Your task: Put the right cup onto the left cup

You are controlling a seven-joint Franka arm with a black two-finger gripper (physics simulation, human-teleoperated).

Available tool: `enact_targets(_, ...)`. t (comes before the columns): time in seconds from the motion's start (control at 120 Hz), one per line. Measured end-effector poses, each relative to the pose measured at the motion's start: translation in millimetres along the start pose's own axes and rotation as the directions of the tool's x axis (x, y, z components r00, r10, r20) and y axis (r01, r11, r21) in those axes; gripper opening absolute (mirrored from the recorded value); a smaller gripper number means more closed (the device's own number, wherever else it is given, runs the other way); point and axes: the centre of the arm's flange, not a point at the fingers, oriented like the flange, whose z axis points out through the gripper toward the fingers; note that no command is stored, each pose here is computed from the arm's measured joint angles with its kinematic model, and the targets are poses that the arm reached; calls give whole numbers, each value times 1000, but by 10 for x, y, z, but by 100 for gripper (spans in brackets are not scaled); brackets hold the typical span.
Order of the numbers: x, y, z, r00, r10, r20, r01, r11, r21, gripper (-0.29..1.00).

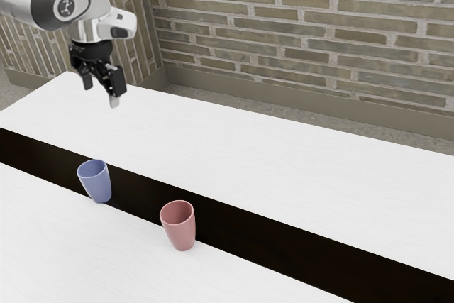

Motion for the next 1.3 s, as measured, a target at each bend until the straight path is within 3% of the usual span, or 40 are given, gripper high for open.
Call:
enact_targets(0.267,71,7,137,1000,-16,26,16,1000,-1,70)
enact_targets(0.5,239,145,652,992,4,125,-2,1000,-14,70)
enact_targets(0.992,355,955,1708,977,61,204,-22,981,-191,70)
enact_targets(1.3,329,1099,2167,972,47,229,4,976,-220,70)
